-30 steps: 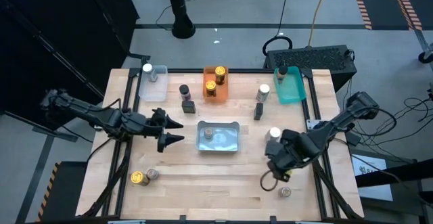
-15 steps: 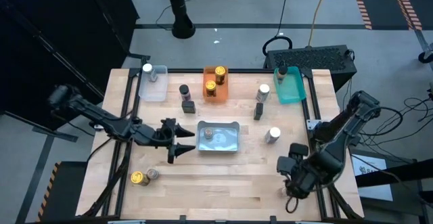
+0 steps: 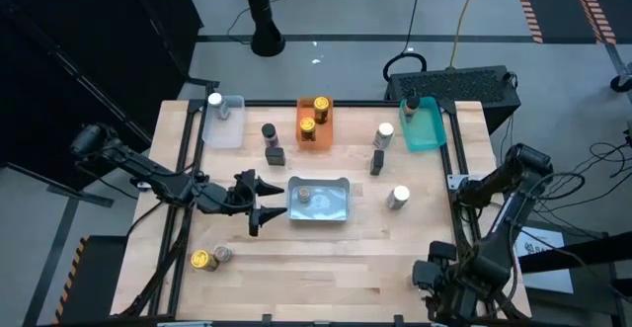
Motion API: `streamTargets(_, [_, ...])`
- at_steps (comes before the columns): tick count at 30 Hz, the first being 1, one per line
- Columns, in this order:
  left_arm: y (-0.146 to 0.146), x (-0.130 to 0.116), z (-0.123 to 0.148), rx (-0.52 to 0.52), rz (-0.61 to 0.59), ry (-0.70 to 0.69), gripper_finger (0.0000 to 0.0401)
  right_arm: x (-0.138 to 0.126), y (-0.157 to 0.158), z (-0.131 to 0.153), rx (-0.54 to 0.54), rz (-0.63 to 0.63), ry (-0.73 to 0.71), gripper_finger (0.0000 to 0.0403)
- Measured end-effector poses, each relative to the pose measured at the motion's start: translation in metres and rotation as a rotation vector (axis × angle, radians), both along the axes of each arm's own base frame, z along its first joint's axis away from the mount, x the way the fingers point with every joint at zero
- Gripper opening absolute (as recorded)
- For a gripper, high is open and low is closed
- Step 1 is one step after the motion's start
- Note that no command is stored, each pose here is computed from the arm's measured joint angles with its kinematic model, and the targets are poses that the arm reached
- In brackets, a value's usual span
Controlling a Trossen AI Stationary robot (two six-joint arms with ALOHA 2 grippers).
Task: Sort spices by type
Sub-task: Put the right brown seasoning bottle into the gray bin
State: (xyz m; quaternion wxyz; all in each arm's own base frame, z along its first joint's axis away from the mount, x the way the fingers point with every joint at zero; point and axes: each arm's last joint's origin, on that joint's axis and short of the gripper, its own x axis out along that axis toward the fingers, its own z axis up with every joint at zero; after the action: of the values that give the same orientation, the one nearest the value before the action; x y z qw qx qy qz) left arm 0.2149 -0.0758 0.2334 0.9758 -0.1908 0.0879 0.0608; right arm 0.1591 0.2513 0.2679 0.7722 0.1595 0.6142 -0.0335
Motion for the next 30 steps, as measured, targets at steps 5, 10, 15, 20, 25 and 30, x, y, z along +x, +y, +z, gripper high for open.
streamTargets(5, [0.000, 0.000, 0.000, 0.020, 0.003, -0.002, 0.0304, 0.005, 0.007, -0.022, -0.092, 0.023, 0.051, 0.0290])
streamTargets(10, [0.000, 0.000, 0.001, 0.024, 0.008, -0.007, 0.0304, 0.008, 0.012, -0.040, -0.172, 0.040, 0.109, 0.0290])
streamTargets(15, [0.000, 0.000, 0.001, 0.041, 0.005, -0.007, 0.0304, 0.012, 0.015, -0.052, -0.197, 0.055, 0.145, 0.0290])
streamTargets(20, [0.000, 0.001, 0.004, 0.062, 0.002, -0.028, 0.0304, 0.017, 0.018, -0.061, -0.209, 0.090, 0.155, 0.0290])
streamTargets(25, [0.001, 0.001, 0.004, 0.066, 0.014, -0.028, 0.0304, 0.021, 0.013, -0.075, -0.216, 0.122, 0.168, 0.0290])
streamTargets(30, [0.001, 0.001, 0.004, 0.065, 0.015, -0.028, 0.0304, 0.020, 0.005, -0.098, -0.193, 0.181, 0.198, 0.0290])
